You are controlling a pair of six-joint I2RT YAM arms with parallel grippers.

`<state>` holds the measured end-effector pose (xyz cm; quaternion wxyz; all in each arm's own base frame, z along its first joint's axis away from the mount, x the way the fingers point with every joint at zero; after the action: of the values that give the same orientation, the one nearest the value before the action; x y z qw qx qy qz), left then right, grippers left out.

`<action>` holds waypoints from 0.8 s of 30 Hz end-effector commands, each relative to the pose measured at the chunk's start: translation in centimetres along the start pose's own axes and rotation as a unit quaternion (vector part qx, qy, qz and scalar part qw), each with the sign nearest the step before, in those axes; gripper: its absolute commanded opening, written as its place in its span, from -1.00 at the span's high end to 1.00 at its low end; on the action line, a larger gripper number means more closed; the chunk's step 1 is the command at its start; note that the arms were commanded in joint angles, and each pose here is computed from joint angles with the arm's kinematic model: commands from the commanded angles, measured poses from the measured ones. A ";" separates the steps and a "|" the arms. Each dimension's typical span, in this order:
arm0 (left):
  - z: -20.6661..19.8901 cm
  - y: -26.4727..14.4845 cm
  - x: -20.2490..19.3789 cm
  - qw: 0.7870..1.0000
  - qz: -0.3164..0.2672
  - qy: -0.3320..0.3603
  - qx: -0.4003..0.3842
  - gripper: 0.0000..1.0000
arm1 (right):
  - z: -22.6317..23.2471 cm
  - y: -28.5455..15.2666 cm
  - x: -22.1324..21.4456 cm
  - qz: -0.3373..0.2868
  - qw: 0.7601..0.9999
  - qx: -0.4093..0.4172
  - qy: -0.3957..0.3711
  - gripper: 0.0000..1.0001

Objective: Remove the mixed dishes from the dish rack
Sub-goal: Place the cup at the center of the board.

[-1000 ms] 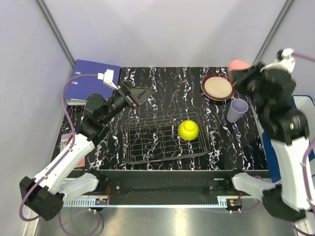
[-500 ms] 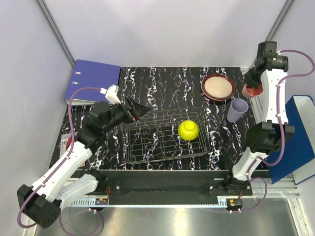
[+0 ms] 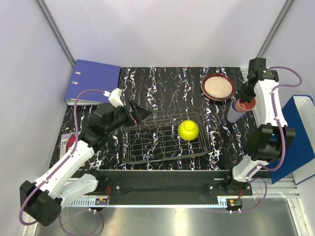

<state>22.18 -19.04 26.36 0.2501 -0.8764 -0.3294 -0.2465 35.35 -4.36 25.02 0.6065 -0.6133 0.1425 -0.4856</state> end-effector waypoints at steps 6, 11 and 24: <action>0.0 0.4 -0.2 1.000 0.001 0.010 -0.013 -0.98 | 2.1 0.6 1.0 -0.032 0.997 0.063 0.014 1.00; 0.0 0.7 0.0 1.000 0.001 0.011 -0.010 -0.98 | 2.6 1.7 1.4 -0.028 0.998 0.058 0.008 1.00; 0.6 1.7 -0.2 1.000 0.014 0.010 0.004 -0.98 | 3.6 1.5 2.1 -0.028 0.997 0.072 0.006 0.10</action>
<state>22.92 -19.44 23.78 0.2796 -0.8793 -0.3144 -0.2233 38.64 -4.17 22.40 0.6274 -0.5923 0.1315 -0.4881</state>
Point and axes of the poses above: each gripper's point midway between its finger pads, its own y axis out along the fingers, its own z axis along the line the jaws close on, x = y × z, the point moved 5 cm from there along -y, back along the fingers
